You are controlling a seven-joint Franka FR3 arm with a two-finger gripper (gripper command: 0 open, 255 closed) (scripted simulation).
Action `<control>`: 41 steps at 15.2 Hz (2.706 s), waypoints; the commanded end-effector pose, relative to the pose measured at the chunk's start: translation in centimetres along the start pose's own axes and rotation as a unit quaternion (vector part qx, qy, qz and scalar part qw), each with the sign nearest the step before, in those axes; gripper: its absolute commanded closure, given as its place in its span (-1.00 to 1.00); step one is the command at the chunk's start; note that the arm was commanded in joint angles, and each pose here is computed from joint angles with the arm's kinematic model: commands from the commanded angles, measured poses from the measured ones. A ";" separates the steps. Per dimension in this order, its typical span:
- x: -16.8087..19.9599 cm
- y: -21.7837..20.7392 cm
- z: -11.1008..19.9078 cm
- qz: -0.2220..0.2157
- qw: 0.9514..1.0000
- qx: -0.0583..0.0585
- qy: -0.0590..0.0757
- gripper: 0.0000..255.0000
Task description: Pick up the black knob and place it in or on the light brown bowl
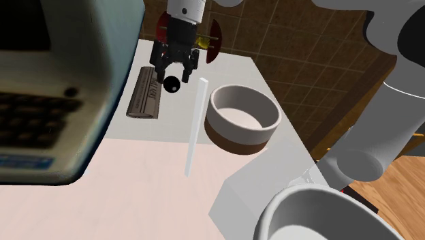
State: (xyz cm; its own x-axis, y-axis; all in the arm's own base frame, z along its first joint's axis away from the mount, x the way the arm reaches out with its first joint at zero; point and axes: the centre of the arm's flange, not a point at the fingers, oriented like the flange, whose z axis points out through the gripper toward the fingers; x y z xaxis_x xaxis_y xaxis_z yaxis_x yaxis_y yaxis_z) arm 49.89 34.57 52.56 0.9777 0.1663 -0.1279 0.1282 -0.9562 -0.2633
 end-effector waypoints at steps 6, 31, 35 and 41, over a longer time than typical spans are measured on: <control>0.1 -0.1 0.5 0.000 1.000 0.000 0.000 -1.00; -0.8 -2.0 -6.6 0.000 1.000 0.000 0.000 1.00; -1.1 -2.6 -8.6 0.000 1.000 0.000 0.000 1.00; -1.5 -3.4 -11.6 0.000 1.000 0.000 0.000 1.00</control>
State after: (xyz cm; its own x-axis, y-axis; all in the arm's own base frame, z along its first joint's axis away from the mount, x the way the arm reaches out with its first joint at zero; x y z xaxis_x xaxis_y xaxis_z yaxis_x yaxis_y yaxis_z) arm 49.85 34.78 64.27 0.9778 0.1665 -0.1274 0.1284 -0.9560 -0.2639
